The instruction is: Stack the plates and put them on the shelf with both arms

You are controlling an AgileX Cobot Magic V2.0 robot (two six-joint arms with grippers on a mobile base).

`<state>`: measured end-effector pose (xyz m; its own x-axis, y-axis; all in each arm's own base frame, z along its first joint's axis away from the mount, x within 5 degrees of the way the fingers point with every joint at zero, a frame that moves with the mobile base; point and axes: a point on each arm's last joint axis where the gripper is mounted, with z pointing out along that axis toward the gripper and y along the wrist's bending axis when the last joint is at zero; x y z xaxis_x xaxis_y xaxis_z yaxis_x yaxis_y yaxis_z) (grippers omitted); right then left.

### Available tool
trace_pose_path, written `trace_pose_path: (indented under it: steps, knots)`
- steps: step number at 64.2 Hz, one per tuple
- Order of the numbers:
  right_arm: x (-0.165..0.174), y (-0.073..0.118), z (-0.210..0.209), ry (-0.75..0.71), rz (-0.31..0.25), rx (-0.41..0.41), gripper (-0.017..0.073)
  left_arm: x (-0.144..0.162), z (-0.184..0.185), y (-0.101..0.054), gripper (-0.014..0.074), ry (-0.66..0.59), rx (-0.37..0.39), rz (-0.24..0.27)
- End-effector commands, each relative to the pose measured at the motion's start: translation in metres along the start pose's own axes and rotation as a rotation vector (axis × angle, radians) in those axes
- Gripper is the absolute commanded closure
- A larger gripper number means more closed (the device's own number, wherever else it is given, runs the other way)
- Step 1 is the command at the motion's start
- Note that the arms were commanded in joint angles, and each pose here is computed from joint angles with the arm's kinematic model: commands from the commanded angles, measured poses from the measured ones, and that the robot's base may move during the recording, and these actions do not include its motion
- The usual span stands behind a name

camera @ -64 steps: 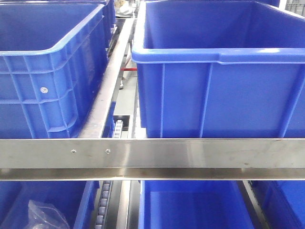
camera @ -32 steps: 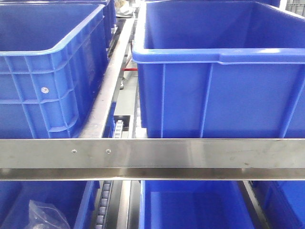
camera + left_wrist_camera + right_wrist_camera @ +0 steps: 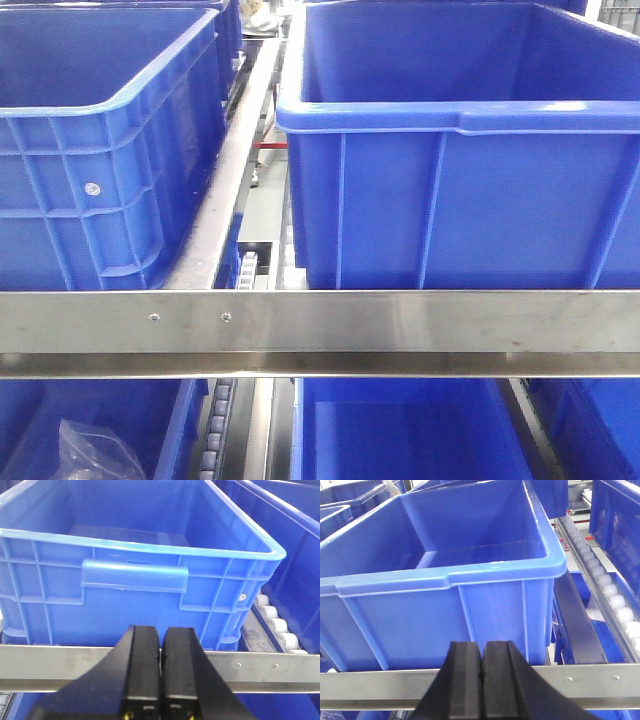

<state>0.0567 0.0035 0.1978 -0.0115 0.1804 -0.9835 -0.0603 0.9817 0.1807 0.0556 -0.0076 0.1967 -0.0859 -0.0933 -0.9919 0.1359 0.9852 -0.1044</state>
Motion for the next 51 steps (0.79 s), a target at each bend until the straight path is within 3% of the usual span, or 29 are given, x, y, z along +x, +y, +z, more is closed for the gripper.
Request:
trace_pose_path:
  steps: [1, 17, 31, 51]
  knots:
    - [-0.0081, 0.0012, -0.0018, -0.099, -0.01, -0.013, 0.0538, -0.0089, -0.0021, -0.0019, 0.051, -0.115, 0.025, -0.017]
    - [-0.0081, 0.0012, -0.0018, -0.099, -0.01, -0.013, 0.0538, -0.0091, -0.0019, -0.002, 0.051, -0.117, 0.027, -0.026]
    - [-0.0081, 0.0012, -0.0018, -0.099, -0.01, -0.013, 0.0538, -0.0148, -0.0028, -0.003, 0.051, -0.181, 0.033, 0.042]
    - [-0.0081, 0.0012, -0.0018, -0.099, -0.01, -0.013, 0.0538, -0.0154, -0.0031, -0.0031, 0.051, -0.189, 0.034, 0.04]
